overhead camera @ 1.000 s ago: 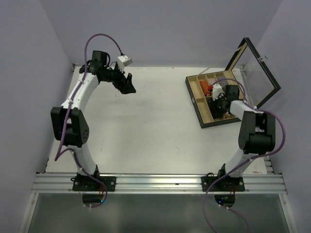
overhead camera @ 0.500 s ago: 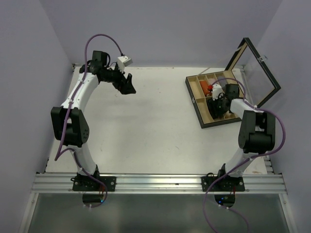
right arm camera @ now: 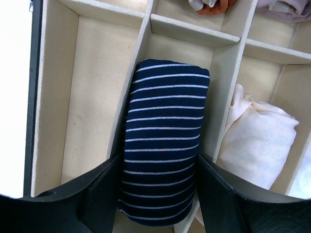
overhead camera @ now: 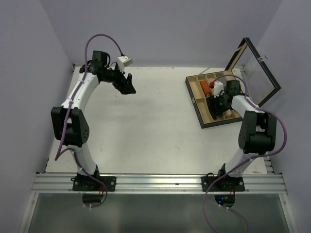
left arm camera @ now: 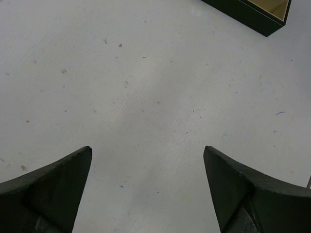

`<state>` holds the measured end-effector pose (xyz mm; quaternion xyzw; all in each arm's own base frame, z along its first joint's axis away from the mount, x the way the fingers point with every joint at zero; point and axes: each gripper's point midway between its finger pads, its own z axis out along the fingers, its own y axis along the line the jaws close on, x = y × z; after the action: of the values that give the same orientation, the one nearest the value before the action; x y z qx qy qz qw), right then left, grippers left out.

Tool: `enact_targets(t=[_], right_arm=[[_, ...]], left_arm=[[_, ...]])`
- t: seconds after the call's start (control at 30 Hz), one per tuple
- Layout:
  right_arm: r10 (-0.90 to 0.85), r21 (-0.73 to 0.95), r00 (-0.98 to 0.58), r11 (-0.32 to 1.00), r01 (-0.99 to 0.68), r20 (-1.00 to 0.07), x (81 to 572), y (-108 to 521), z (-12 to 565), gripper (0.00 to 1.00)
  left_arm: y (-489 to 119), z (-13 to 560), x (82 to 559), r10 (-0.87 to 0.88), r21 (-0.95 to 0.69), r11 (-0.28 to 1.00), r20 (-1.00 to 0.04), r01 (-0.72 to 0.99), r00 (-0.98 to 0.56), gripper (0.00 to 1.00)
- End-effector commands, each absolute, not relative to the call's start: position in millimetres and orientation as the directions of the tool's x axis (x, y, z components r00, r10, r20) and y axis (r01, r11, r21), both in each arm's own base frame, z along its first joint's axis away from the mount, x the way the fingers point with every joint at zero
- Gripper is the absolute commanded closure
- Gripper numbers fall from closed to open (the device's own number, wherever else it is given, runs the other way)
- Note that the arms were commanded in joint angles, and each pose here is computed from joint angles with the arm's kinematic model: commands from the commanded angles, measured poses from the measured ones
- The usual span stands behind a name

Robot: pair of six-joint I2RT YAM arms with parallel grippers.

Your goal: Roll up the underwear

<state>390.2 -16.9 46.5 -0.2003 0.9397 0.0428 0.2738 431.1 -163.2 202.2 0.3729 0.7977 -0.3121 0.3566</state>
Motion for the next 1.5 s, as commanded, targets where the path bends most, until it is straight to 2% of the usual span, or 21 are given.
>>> enact_targets(t=[0.0,0.1,0.27,0.4,0.83,0.93,0.97,1.03,1.2,1.27,1.33,1.47], right_arm=[[-0.351,-0.123,-0.739,0.930,-0.347,-0.575,407,-36,81,0.35],[-0.348,-0.120,-0.741,0.931,-0.345,-0.574,407,-36,84,0.31],[-0.356,-0.125,-0.757,0.930,-0.346,-0.548,401,-39,75,0.30],[-0.344,-0.114,-0.749,0.933,-0.342,-0.567,401,-35,82,0.28],[-0.269,-0.092,-0.624,0.949,-0.301,-0.734,433,-22,182,0.25],[-0.266,-0.037,-0.581,0.926,-0.375,-0.769,428,0,206,0.15],[-0.260,-0.003,-0.563,0.910,-0.416,-0.785,426,13,213,0.07],[-0.267,0.022,-0.537,0.882,-0.471,-0.800,419,38,228,0.02],[-0.286,0.109,-0.492,0.770,-0.629,-0.822,389,123,238,0.01],[-0.264,0.181,-0.511,0.725,-0.664,-0.818,373,160,229,0.01],[-0.304,0.204,-0.516,0.672,-0.712,-0.801,353,193,213,0.01],[-0.338,0.250,-0.538,0.617,-0.746,-0.773,326,230,192,0.01]], left_arm=[[-166,219,436,0.363,-0.204,0.504,-0.832,0.839,-0.420,0.00],[-166,218,436,0.364,-0.203,0.503,-0.831,0.840,-0.420,0.00],[-166,217,435,0.365,-0.206,0.499,-0.831,0.842,-0.420,0.00],[-165,217,431,0.371,-0.200,0.498,-0.831,0.844,-0.415,0.00],[-157,236,444,0.345,-0.120,0.571,-0.862,0.812,-0.371,0.00],[-150,248,454,0.290,-0.115,0.629,-0.883,0.769,-0.369,0.00],[-145,248,457,0.273,-0.123,0.656,-0.881,0.745,-0.385,0.00],[-134,247,464,0.229,-0.154,0.730,-0.863,0.666,-0.451,0.00],[-115,227,456,0.269,-0.140,0.778,-0.807,0.612,-0.526,0.00],[-110,206,441,0.285,-0.143,0.783,-0.783,0.605,-0.553,0.00],[-105,209,430,0.318,-0.096,0.779,-0.791,0.620,-0.523,0.00],[-92,198,408,0.348,-0.044,0.803,-0.774,0.595,-0.528,0.00]])
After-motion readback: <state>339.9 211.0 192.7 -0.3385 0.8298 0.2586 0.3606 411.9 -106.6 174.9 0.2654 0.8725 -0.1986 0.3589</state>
